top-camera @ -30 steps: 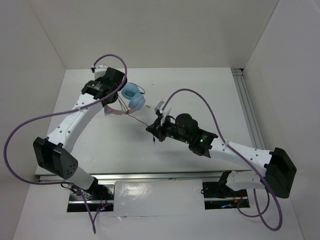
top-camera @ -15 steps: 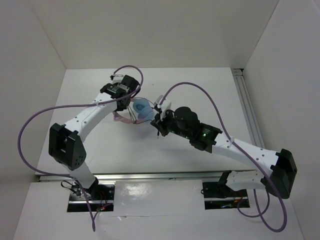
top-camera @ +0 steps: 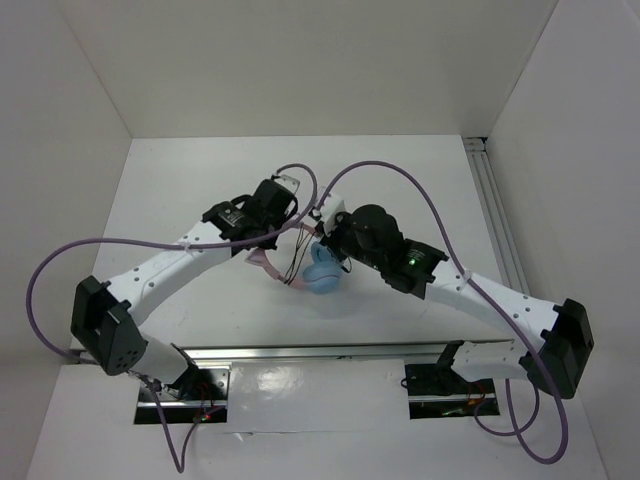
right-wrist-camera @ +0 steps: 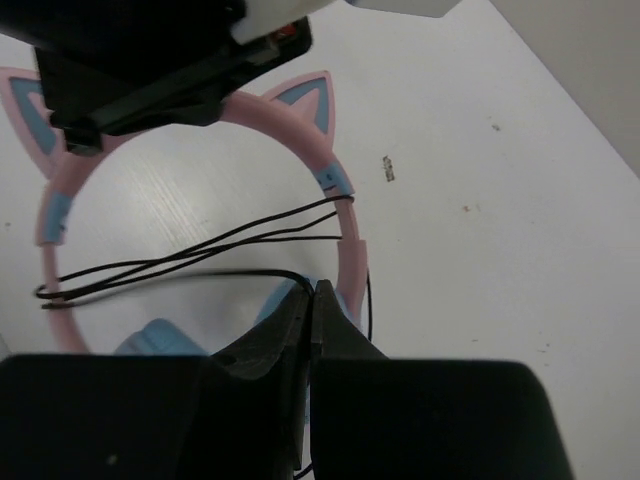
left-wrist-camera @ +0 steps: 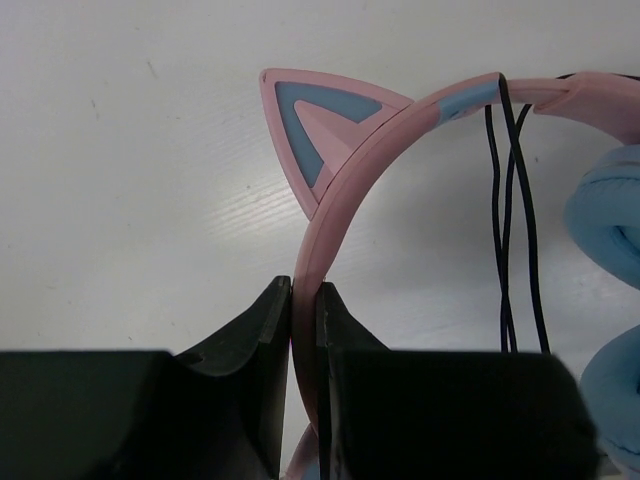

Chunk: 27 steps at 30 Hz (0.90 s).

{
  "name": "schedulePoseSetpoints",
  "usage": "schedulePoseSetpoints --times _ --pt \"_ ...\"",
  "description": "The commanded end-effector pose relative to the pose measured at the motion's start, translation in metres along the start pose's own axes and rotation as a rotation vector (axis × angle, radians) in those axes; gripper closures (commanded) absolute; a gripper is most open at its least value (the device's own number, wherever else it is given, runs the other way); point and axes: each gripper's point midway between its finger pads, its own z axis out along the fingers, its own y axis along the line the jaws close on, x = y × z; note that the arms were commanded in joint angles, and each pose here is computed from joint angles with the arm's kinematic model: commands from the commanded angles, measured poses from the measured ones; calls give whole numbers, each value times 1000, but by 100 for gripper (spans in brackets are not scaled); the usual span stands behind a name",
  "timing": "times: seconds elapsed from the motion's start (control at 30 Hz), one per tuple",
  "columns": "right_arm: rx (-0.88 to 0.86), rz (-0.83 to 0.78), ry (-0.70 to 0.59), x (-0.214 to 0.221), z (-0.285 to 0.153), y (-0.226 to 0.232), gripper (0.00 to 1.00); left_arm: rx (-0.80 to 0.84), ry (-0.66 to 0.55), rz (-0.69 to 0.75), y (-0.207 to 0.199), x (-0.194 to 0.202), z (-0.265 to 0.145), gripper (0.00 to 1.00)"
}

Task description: Wrap the headphones

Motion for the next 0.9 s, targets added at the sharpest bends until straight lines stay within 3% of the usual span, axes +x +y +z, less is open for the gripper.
schedulePoseSetpoints --times 0.0,0.3,0.43,0.87 --pt "126 -77 -65 -28 -6 -33 100 145 -79 61 -16 -5 -27 100" --pt "95 -134 -129 -36 -17 -19 100 325 -84 287 -34 48 -52 100" --pt "73 -162 -150 -39 -18 -8 98 390 -129 382 -40 55 -70 100" --pt "215 -326 -165 -36 -29 -19 96 442 -77 503 -57 68 -80 100"
